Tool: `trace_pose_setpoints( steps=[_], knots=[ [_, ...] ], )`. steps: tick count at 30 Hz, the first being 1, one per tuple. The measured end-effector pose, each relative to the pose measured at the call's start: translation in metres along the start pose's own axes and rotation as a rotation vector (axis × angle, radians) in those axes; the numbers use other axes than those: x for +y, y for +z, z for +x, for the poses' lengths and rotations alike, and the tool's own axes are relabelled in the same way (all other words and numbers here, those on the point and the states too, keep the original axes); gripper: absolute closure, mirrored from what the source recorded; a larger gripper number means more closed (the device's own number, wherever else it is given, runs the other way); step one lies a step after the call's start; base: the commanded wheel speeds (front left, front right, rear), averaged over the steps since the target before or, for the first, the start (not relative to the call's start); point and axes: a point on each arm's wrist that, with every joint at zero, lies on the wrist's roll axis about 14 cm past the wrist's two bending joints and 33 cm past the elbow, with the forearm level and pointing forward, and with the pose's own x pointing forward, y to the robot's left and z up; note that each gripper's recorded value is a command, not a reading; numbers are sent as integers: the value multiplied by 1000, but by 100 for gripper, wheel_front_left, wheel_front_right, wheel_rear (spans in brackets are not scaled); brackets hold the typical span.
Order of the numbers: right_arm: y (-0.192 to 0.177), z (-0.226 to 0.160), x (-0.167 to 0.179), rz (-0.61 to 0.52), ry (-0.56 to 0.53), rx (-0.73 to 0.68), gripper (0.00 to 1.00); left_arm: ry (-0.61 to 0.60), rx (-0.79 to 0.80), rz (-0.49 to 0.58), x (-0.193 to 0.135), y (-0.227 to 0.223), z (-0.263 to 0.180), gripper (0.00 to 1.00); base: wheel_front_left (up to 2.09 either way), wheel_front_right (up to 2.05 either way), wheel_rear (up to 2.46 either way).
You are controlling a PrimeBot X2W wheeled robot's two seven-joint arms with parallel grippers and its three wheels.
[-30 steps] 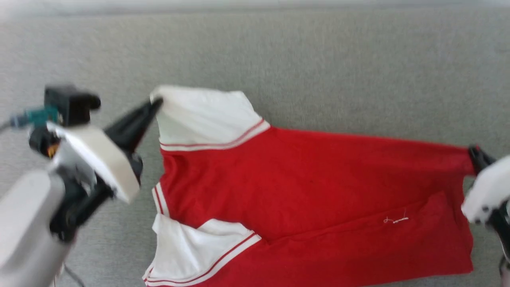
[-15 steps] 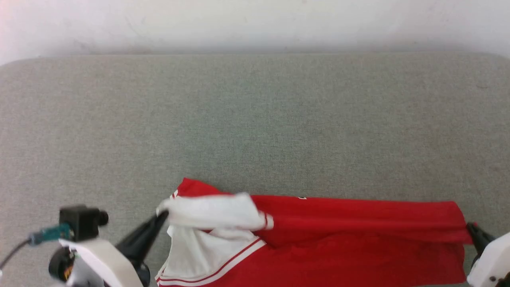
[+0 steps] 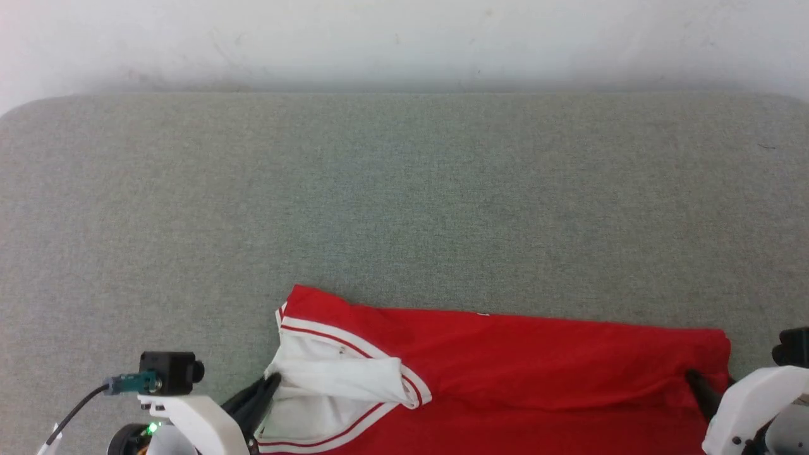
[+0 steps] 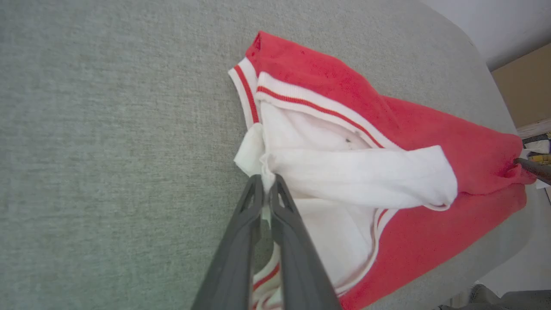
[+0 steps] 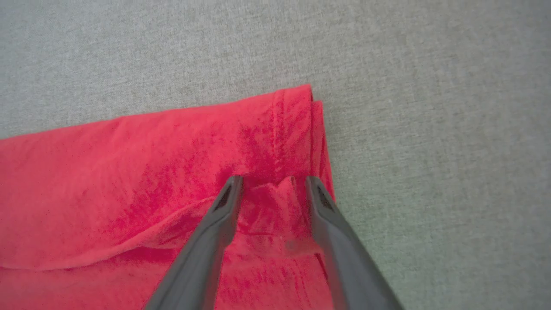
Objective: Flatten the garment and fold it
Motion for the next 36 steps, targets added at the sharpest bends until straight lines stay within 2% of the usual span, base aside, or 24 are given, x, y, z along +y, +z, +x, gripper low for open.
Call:
trace_pose_setpoints(
  steps=[6,10,14,20,23,28,29,30,31,36],
  knots=[
    [15,0,-1,4,-5,-55,0,10,-69,-7,2,16,6,0,0,0,0],
    [33,-10,-10,13,-26,-128,0,68,-302,2,11,65,-4,0,0,0,0],
    [25,-15,-20,25,-52,-115,0,153,-563,32,21,111,-28,0,0,0,0],
    [3,-6,-20,27,-51,-42,0,241,-777,200,14,149,-65,0,0,0,0],
    [-7,1,-18,31,-42,-9,0,288,-830,262,13,151,-79,0,0,0,0],
    [-21,9,-15,39,-30,41,0,339,-814,305,17,132,-89,0,0,0,0],
    [-22,10,-14,42,-27,49,55,342,-814,309,17,131,-90,0,0,0,0],
    [-24,11,-13,42,-21,57,72,345,-816,307,17,130,-92,0,0,0,0],
    [-24,12,-13,43,-17,64,100,346,-819,303,17,129,-93,0,0,0,0],
    [-25,15,-8,56,1,74,100,352,-826,289,18,125,-97,0,0,0,0]
  ],
)
